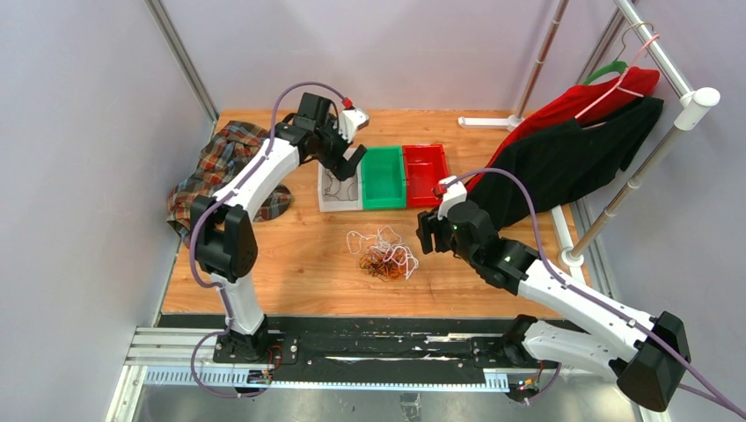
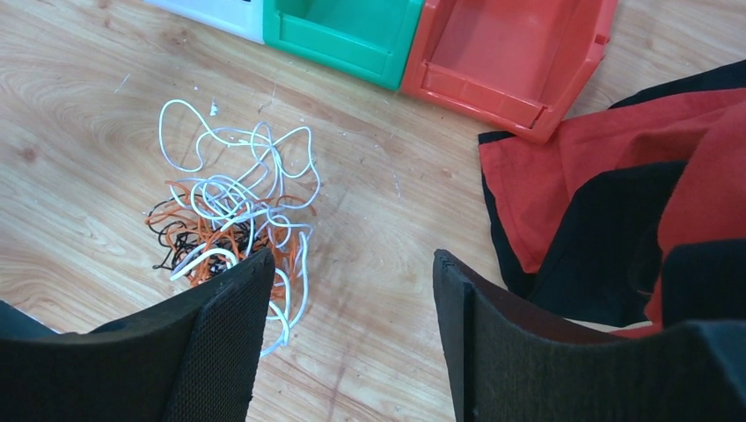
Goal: Untangle the cables
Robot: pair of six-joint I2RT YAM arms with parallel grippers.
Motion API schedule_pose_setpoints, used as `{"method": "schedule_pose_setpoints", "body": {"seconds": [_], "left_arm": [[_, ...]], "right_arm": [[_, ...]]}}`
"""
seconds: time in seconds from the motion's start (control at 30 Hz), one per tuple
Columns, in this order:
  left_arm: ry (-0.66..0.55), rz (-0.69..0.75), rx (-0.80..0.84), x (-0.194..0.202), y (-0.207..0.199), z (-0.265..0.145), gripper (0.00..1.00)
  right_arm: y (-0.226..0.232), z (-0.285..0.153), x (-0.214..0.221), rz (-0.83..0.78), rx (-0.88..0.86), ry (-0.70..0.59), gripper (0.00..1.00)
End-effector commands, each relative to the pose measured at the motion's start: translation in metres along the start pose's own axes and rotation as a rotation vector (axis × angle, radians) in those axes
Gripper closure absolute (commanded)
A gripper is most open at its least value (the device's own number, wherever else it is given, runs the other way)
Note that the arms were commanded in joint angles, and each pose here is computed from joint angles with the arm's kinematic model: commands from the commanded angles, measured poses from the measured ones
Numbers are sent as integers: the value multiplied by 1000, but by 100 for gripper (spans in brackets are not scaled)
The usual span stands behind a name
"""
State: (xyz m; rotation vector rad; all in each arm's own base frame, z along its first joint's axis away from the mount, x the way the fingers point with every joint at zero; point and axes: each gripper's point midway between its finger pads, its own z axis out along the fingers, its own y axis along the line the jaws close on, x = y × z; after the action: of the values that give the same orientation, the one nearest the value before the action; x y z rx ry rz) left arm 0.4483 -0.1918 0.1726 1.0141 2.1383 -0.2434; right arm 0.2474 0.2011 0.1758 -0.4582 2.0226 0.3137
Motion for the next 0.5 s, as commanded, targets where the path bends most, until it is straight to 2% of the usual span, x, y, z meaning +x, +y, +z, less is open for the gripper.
{"method": "schedule_pose_setpoints", "body": {"seconds": [0.0, 0.17, 0.23, 0.47], "left_arm": [[-2, -52, 282, 6, -68, -40, 4], [54, 47, 537, 52, -160, -48, 8], [74, 96, 602, 66, -184, -50, 9], [112, 70, 724, 75, -217, -42, 18]], "right_arm": [[7, -2, -8, 92, -70, 1, 34], [6, -7, 9, 155, -81, 19, 33], [6, -7, 16, 162, -82, 33, 33], [8, -3, 33, 177, -88, 76, 34]]}}
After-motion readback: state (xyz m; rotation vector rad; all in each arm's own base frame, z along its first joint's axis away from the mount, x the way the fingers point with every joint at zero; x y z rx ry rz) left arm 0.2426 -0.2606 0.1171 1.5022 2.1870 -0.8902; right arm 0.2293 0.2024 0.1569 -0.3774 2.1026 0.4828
